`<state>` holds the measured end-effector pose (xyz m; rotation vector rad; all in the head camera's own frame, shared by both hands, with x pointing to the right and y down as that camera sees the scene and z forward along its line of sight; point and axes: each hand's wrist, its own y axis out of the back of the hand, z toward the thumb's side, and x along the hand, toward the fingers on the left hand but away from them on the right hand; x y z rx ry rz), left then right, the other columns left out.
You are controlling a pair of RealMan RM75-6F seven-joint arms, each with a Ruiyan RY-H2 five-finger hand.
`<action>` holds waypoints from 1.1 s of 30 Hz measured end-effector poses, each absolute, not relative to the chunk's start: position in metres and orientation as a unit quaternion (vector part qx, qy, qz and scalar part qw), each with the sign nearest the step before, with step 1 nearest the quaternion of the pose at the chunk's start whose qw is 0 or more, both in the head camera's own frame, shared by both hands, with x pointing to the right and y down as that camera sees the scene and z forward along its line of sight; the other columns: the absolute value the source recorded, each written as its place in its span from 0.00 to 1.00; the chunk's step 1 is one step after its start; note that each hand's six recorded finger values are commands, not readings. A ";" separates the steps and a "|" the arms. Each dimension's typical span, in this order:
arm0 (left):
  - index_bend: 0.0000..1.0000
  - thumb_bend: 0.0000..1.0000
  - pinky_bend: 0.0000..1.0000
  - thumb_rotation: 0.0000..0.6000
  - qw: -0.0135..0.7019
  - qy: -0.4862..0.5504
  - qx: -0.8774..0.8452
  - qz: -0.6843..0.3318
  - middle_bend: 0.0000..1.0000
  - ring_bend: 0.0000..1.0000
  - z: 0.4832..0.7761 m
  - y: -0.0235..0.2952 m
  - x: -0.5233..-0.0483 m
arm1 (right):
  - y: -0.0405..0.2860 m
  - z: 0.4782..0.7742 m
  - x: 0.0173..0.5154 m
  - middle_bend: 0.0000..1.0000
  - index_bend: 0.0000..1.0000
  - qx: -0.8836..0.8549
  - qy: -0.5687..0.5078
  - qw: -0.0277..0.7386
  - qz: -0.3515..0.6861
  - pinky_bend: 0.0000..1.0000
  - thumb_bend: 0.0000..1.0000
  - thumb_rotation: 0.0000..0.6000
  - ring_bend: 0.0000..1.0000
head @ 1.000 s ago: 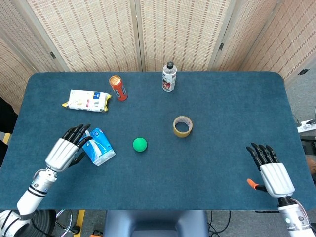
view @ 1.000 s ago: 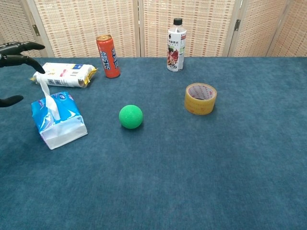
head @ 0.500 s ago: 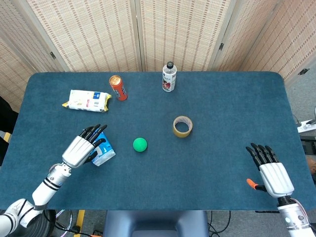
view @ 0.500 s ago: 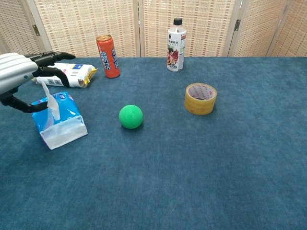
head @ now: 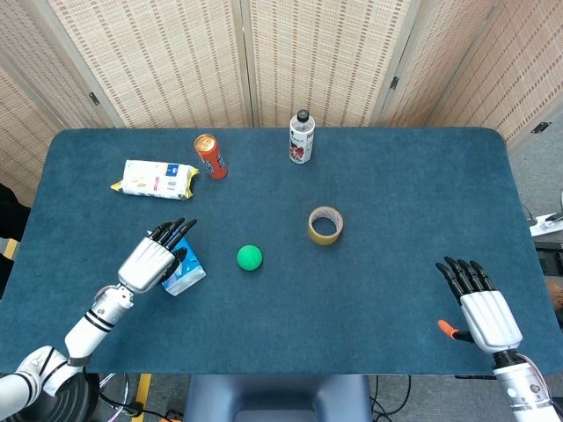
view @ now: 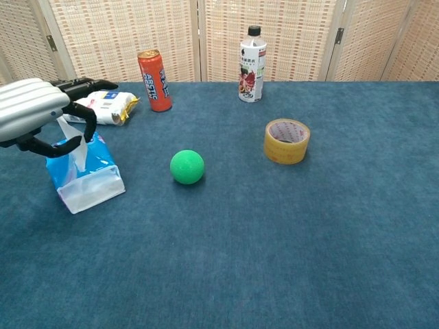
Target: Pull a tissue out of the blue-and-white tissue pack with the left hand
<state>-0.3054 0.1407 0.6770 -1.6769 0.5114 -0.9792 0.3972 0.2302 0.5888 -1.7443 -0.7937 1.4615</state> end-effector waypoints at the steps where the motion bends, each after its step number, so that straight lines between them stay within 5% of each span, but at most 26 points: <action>1: 0.65 0.63 0.22 1.00 0.537 0.214 -0.704 -0.412 0.07 0.05 0.677 0.141 -0.306 | 0.230 0.588 0.397 0.00 0.00 -0.676 -0.308 0.358 0.566 0.01 0.11 1.00 0.00; 13: 0.71 0.65 0.22 1.00 0.565 0.211 -0.678 -0.420 0.10 0.05 0.661 0.127 -0.322 | 0.230 0.588 0.398 0.00 0.00 -0.677 -0.308 0.357 0.565 0.01 0.11 1.00 0.00; 24: 0.71 0.65 0.22 1.00 0.591 0.301 -0.623 -0.414 0.10 0.05 0.586 0.074 -0.343 | 0.231 0.588 0.396 0.00 0.00 -0.678 -0.307 0.358 0.564 0.01 0.11 1.00 0.00; 33: 0.70 0.65 0.22 1.00 0.568 0.361 -0.580 -0.460 0.12 0.06 0.541 0.060 -0.383 | 0.233 0.582 0.394 0.00 0.00 -0.679 -0.310 0.364 0.557 0.01 0.11 1.00 0.00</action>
